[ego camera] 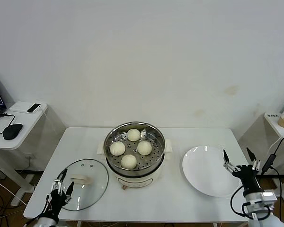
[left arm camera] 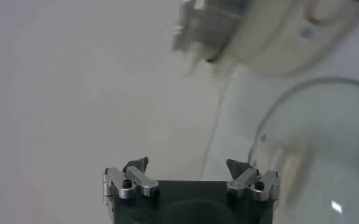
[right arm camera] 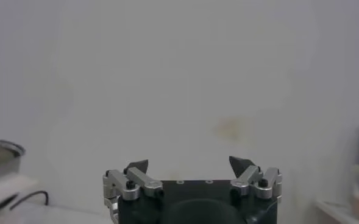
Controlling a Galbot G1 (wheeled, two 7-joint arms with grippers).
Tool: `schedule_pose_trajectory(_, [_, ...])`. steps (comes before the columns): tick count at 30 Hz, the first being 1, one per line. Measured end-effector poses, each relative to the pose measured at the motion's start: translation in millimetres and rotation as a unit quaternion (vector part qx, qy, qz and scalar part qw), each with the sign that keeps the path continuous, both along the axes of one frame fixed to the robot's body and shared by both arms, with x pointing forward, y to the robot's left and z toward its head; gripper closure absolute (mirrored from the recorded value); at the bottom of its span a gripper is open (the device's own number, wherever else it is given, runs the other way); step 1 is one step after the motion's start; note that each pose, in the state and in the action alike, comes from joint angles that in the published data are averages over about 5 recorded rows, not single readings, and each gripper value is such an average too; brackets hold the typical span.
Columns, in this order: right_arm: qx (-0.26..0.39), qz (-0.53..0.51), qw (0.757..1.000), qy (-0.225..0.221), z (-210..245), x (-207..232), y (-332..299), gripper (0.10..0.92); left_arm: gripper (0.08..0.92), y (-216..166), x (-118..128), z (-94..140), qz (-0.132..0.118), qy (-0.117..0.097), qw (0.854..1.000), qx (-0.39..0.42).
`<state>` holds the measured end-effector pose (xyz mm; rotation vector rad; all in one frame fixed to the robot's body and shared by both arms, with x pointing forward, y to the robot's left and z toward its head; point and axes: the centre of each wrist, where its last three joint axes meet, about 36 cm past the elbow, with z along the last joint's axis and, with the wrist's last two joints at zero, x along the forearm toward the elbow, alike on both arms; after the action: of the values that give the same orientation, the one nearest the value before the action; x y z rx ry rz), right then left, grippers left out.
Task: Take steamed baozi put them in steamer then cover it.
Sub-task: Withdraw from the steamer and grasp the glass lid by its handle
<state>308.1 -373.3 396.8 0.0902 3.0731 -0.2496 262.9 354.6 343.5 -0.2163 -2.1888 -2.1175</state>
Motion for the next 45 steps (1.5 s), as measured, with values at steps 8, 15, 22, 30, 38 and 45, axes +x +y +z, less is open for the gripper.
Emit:
schedule_pose_trajectory(8, [0.0, -0.015, 1.0, 0.013, -10.2, -16.4, 0.3, 0.2, 0.177, 10.5, 7.4, -22.3, -0.04, 0.022, 0.995, 0.085])
schedule_pose_trajectory(15, [0.0, -0.022, 1.0, 0.02, -15.9, -25.0, 1.8, 0.2, 0.177, 17.6, 20.6, -34.3, -0.056, 0.03, 0.991, 0.121])
schedule_pose_trajectory(22, [-0.002, -0.026, 0.999, 0.028, -22.0, -31.3, 3.2, 0.2, 0.177, 22.2, 36.8, -38.1, -0.066, 0.027, 0.987, 0.142])
schedule_pose_trajectory(30, [-0.005, -0.026, 0.999, 0.035, -25.9, -35.8, 4.7, 0.2, 0.177, 26.6, 51.9, -40.4, -0.07, 0.027, 0.985, 0.154])
schedule_pose_trajectory(38, [-0.007, -0.023, 0.999, 0.04, -29.2, -38.4, 7.2, 0.2, 0.177, 26.8, 67.2, -45.0, -0.065, 0.025, 0.987, 0.148])
schedule_pose_trajectory(45, [-0.006, -0.018, 0.999, 0.045, -31.8, -39.2, 11.0, 0.2, 0.177, 26.8, 77.7, -46.3, -0.057, 0.017, 0.989, 0.136])
